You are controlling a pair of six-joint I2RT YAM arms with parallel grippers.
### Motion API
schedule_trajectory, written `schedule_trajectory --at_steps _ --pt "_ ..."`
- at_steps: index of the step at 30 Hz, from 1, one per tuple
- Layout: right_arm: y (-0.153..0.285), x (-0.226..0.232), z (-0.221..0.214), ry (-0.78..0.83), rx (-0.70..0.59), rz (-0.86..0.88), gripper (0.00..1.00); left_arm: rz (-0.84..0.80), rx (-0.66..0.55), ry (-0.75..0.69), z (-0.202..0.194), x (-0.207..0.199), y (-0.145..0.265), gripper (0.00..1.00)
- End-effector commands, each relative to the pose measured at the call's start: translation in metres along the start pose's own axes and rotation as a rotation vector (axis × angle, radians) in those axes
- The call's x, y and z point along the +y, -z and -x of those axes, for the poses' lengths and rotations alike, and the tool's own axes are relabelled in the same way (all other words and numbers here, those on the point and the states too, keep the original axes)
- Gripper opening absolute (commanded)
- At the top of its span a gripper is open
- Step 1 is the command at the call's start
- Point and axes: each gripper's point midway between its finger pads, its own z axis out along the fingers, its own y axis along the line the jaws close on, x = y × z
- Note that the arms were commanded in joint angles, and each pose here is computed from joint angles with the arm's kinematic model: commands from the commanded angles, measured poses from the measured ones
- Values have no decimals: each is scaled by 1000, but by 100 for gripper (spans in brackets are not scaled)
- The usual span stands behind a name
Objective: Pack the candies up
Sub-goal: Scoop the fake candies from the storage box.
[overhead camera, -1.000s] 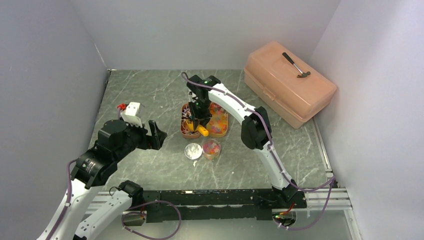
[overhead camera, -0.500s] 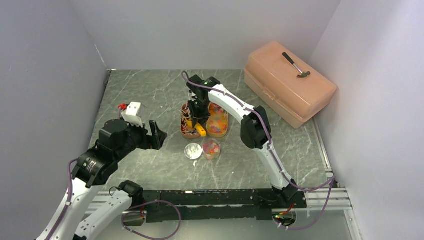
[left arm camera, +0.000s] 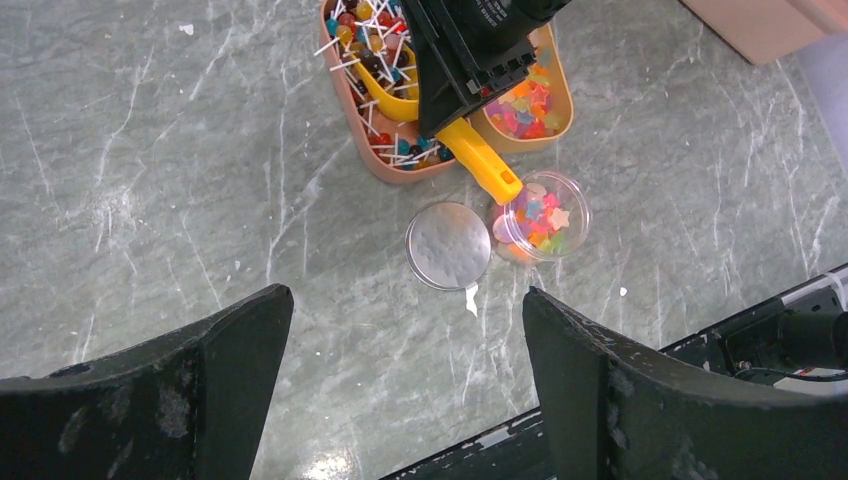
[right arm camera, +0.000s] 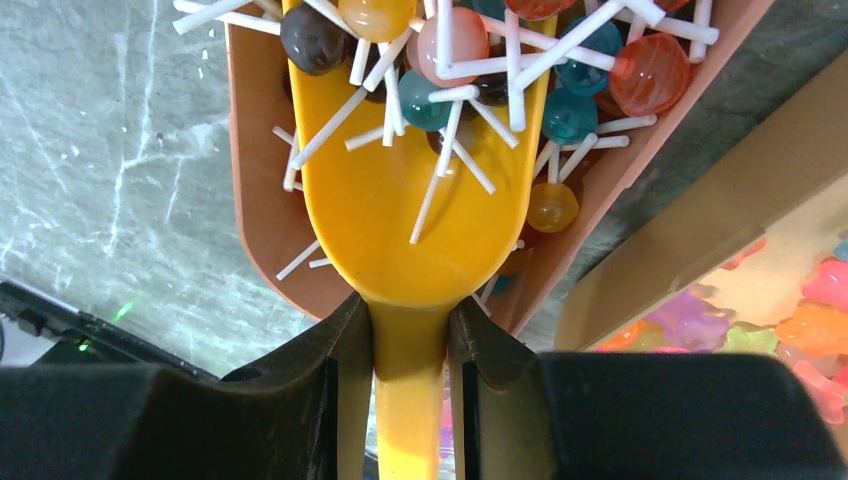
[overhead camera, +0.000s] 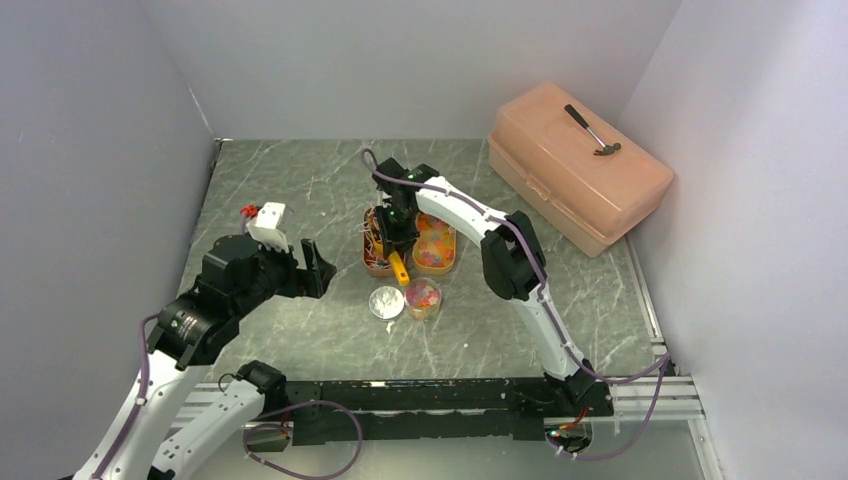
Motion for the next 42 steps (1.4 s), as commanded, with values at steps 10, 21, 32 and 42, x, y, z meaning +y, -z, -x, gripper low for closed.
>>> schedule_trajectory --at_steps 10,21,32,42 --pt "25 -15 6 55 -170 -91 0 -10 2 -12 4 -1 -10 91" --pt "47 -7 5 82 -243 -56 0 11 19 -7 2 3 -14 91" --pt "69 -2 -1 119 -286 -38 0 27 29 -6 0 6 -16 90" --pt "75 -2 -16 156 -306 -33 0 32 35 -7 -1 7 -17 90"
